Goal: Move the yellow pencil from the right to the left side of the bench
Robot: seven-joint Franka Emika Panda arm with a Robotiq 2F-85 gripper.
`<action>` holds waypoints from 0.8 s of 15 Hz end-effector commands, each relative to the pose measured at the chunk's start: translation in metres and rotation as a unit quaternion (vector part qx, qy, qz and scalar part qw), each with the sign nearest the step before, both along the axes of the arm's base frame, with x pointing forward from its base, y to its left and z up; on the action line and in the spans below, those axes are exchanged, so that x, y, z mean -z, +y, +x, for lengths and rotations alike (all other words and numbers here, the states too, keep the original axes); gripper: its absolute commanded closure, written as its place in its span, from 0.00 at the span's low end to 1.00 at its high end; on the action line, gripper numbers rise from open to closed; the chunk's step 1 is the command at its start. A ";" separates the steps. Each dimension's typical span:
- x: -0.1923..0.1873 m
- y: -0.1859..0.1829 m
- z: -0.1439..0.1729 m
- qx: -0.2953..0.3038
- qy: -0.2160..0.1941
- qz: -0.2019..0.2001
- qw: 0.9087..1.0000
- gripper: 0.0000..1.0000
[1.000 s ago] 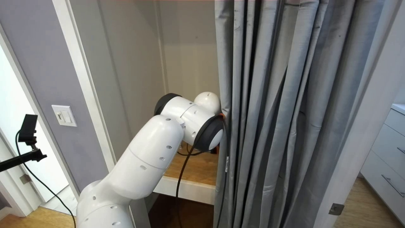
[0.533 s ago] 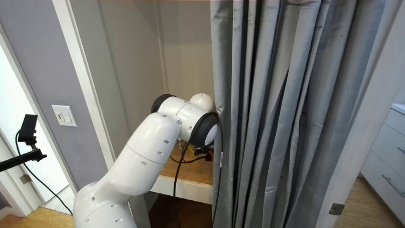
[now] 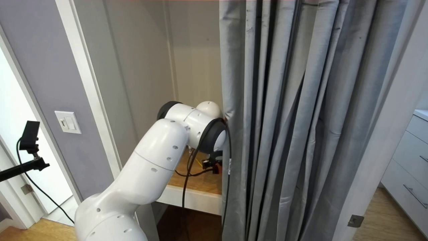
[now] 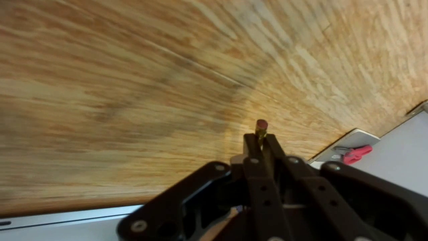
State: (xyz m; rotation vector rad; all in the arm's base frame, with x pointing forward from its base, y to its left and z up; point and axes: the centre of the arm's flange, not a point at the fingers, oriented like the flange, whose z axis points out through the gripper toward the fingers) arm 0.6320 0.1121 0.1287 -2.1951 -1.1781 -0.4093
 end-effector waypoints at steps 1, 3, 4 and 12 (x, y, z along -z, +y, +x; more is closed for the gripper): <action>0.010 0.016 0.002 0.022 -0.023 -0.006 0.999 0.96; 0.012 0.019 0.005 0.039 -0.038 -0.011 0.998 0.96; 0.013 0.019 0.006 0.047 -0.042 -0.012 0.998 0.96; 0.019 0.020 0.015 0.087 -0.067 -0.017 0.994 0.96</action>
